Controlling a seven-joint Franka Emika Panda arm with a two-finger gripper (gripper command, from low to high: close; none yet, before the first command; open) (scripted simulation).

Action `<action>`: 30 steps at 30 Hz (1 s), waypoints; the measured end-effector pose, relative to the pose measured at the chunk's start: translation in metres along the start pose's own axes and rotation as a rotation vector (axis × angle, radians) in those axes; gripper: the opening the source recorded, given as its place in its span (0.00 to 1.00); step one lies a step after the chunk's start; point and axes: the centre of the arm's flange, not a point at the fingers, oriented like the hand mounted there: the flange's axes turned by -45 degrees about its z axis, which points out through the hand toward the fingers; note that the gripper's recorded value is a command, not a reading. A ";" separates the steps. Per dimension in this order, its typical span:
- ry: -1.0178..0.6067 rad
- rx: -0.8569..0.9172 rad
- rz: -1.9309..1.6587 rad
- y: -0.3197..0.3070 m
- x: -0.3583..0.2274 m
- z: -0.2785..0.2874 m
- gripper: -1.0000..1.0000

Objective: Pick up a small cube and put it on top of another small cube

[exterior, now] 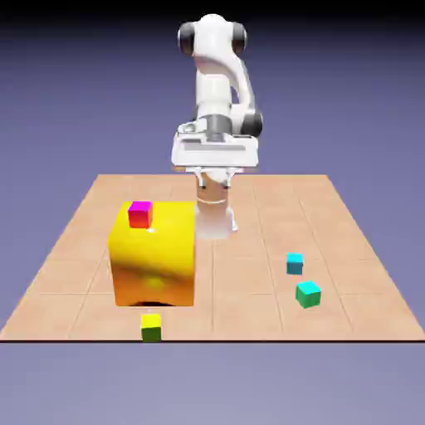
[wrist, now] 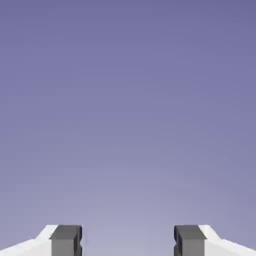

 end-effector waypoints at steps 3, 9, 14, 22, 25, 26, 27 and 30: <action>-0.109 -0.017 0.152 0.022 0.009 0.030 0.50; -0.320 -0.057 0.458 0.067 0.014 0.092 0.50; -0.487 -0.097 0.719 0.110 0.005 0.144 0.50; -0.749 -0.155 1.115 0.168 -0.028 0.225 0.50; -0.846 -0.177 1.261 0.189 -0.048 0.254 0.50; -0.878 -0.184 1.309 0.196 -0.055 0.264 0.50; -0.910 -0.191 1.357 0.203 -0.062 0.273 0.50; -1.002 -0.210 1.489 0.221 -0.085 0.298 0.50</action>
